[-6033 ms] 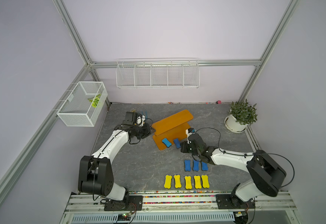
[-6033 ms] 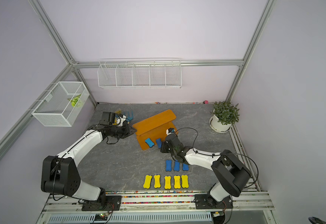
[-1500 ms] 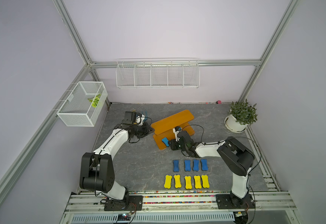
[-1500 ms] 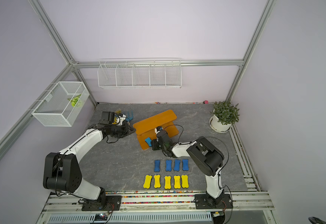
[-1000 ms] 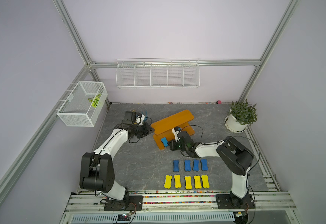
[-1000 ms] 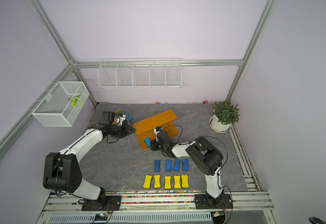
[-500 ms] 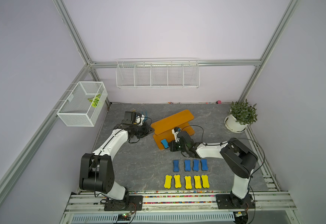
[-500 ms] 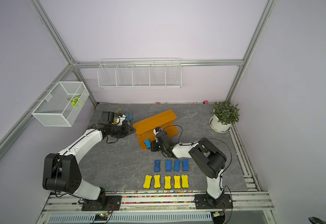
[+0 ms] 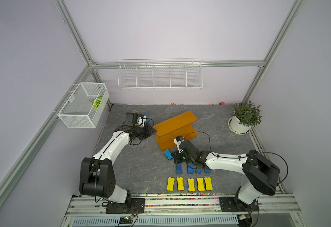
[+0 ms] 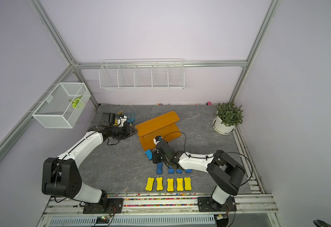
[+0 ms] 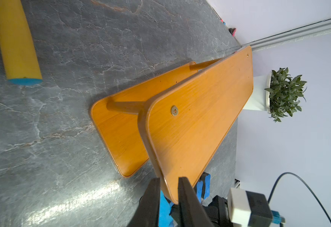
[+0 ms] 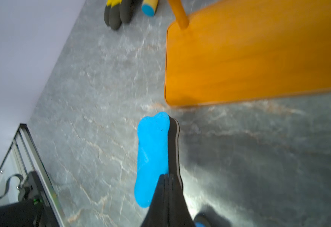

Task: Remove the whiteboard erasers from the shelf
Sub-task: Pick up the whiteboard eraser from the shelf, then place the whiteboard eraser at the center of the board.

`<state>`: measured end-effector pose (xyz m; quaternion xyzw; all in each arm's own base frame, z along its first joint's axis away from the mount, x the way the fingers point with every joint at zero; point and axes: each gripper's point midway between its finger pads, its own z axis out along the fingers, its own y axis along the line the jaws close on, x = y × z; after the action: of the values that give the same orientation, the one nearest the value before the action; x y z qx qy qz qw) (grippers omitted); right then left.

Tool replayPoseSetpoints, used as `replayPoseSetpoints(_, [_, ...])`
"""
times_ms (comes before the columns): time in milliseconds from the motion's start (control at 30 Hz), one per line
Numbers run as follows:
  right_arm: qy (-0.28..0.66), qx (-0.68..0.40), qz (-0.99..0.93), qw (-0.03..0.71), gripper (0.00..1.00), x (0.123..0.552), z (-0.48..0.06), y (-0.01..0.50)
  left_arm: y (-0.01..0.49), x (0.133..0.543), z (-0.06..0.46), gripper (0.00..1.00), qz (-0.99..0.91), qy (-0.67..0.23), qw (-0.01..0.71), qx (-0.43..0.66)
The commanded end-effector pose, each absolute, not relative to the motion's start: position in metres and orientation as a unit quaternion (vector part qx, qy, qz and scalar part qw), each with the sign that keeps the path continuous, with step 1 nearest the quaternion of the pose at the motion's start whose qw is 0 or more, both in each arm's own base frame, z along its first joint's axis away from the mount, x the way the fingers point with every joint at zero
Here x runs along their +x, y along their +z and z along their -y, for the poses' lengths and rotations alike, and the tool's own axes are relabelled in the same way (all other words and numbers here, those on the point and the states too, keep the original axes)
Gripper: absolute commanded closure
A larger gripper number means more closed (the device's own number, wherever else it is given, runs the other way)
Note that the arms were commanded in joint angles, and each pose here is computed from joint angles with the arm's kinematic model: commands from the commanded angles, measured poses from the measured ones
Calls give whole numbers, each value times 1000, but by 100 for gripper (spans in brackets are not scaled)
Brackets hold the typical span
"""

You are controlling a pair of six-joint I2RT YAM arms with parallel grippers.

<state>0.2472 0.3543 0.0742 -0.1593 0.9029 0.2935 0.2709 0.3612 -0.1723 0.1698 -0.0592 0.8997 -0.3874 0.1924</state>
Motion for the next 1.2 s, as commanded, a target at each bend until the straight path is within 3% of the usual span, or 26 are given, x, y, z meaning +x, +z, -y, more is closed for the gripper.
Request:
replayPoseSetpoints(0, [271, -162, -916, 246, 100, 235, -342, 59, 174, 359, 170, 77, -896, -391, 202, -58])
replayPoseSetpoints(267, [276, -197, -921, 192, 100, 219, -351, 46, 170, 358, 170, 77, -898, -388, 198, -60])
replayPoseSetpoints(667, [313, -230, -911, 136, 78, 197, -363, 41, 170, 359, 169, 77, -899, -386, 198, -60])
replayPoseSetpoints(1167, [323, -273, -903, 78, 71, 164, -367, 40, 170, 361, 165, 77, -899, -385, 201, -62])
